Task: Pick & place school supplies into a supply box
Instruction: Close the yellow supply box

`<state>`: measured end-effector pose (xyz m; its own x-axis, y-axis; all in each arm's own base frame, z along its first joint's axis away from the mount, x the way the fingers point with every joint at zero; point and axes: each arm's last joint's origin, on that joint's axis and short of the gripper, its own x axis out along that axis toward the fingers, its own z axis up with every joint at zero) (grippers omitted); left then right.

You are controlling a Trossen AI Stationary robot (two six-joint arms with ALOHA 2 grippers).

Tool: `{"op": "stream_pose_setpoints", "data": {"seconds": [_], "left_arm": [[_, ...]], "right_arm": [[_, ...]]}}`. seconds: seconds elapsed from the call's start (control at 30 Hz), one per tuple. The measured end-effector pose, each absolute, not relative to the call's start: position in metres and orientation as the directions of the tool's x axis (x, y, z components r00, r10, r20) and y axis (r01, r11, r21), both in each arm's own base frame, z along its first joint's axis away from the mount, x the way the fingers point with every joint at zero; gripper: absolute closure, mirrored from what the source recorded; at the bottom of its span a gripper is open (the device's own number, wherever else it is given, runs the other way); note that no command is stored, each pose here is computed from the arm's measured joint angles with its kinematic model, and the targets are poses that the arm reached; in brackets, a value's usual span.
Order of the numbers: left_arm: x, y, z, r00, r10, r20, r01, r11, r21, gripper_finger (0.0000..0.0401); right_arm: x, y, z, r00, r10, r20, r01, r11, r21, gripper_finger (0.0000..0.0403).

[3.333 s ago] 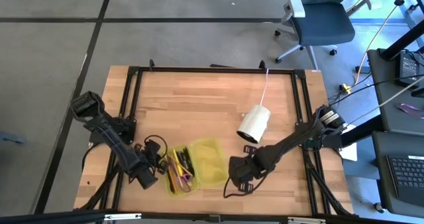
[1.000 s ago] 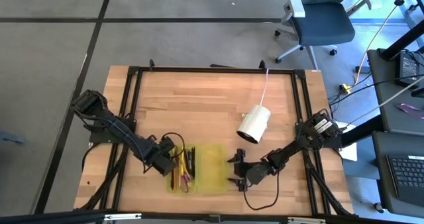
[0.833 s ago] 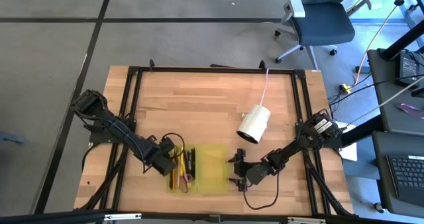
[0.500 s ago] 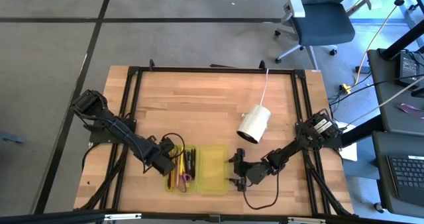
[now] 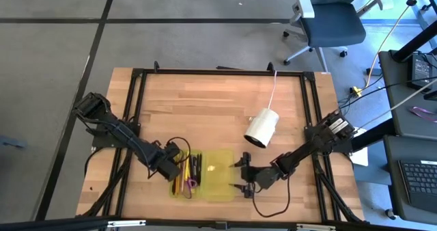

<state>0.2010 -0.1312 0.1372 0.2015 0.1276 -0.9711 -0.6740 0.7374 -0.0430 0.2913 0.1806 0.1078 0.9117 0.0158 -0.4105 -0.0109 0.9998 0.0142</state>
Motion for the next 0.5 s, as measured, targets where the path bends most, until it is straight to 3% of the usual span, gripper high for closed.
{"op": "stream_pose_setpoints", "data": {"seconds": [0.23, 0.5], "left_arm": [[0.204, -0.134, 0.138, 0.236, 0.101, -0.966, -0.669, 0.738, -0.087, 0.0399], [0.214, -0.141, 0.141, 0.356, 0.060, -0.933, -0.661, 0.721, -0.206, 0.0399]], "right_arm": [[0.300, 0.180, 0.126, 0.938, 0.019, -0.345, 0.000, 0.999, 0.054, 0.0052], [0.333, 0.176, 0.154, 0.956, -0.016, -0.292, 0.008, 1.000, -0.026, 0.0052]]}}
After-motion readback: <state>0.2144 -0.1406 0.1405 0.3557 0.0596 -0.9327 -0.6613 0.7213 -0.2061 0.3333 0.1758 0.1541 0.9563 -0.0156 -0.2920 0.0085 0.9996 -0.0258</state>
